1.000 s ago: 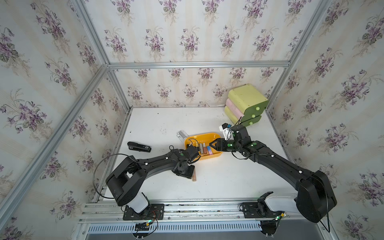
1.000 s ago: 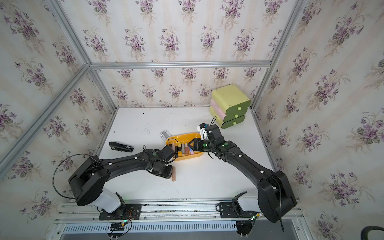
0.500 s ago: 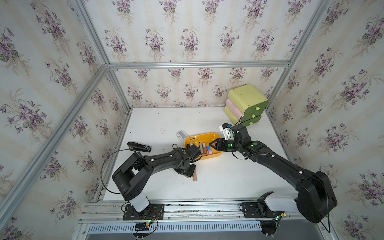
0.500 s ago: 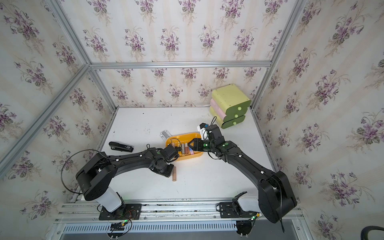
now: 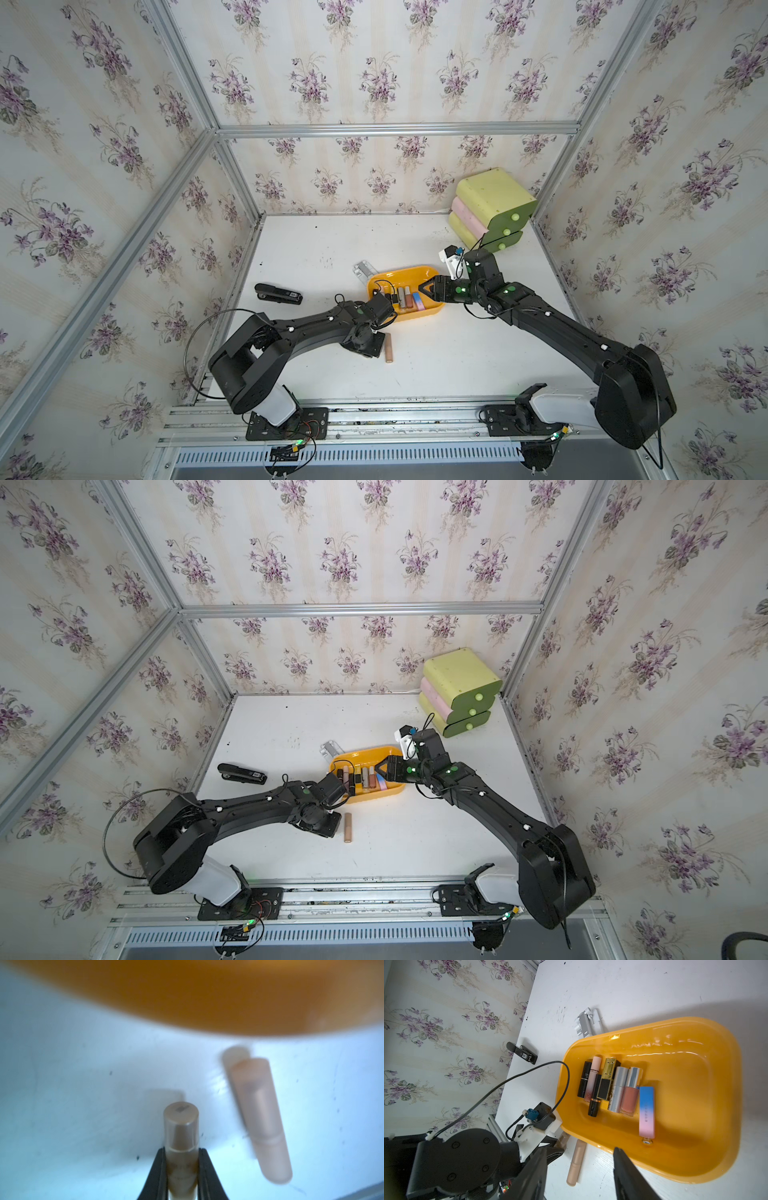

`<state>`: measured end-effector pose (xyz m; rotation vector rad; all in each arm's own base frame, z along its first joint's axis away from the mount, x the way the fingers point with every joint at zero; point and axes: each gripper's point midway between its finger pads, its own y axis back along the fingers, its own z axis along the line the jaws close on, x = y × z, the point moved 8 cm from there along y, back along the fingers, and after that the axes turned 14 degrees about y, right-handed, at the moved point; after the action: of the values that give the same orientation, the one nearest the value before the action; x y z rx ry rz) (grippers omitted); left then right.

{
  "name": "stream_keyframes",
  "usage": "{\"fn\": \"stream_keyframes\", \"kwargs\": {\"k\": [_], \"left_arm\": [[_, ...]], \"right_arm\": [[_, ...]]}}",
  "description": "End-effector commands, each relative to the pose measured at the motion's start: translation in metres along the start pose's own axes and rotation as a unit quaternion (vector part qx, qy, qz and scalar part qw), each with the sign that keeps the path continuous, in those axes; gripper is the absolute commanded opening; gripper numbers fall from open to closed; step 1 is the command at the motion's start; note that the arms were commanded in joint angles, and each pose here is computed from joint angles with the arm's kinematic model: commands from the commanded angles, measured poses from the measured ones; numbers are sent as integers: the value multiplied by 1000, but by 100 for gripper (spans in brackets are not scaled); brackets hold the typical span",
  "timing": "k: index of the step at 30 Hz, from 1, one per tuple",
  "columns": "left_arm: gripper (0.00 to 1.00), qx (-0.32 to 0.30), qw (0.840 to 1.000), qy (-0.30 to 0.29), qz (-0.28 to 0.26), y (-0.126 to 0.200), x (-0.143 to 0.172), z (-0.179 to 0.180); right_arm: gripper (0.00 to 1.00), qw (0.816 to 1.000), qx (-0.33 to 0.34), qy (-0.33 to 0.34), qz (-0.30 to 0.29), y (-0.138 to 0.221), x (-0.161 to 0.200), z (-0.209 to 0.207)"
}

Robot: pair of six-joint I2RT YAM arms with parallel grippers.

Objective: Put the lipstick into the storage box
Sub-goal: Pick up the lipstick at the center of the board.

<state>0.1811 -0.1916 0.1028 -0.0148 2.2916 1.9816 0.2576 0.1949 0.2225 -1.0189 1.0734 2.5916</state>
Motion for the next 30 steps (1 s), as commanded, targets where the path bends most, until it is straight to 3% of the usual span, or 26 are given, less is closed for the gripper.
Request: {"fn": "stream_keyframes", "kwargs": {"k": [1, 9, 12, 14, 17, 20, 25, 30], "left_arm": [[14, 13, 1000, -3, -1, 19, 8, 5], [15, 146, 985, -7, -92, 87, 9, 6], [15, 230, 962, -17, -143, 117, 6, 2], [15, 301, 936, -28, -179, 140, 4, -3], [16, 380, 897, -41, -219, 167, 2, -9], [17, 428, 871, -58, -234, 184, 0, -17], [17, 472, 848, -74, -231, 196, -4, -27], [17, 483, 839, -75, -240, 204, -4, -29]], "right_arm": [[55, 1000, -21, 6, -15, 2, -6, 6], [60, 995, -93, 8, -33, 8, -10, 22], [62, 981, -187, 18, -44, 13, -11, 38], [65, 966, -252, 24, -54, 19, -12, 51], [68, 950, -305, 45, -55, 27, -11, 71], [70, 936, -339, 81, -48, 32, -10, 96], [70, 929, -351, 105, -48, 34, -11, 116], [70, 929, -351, 109, -48, 33, -12, 121]]}}
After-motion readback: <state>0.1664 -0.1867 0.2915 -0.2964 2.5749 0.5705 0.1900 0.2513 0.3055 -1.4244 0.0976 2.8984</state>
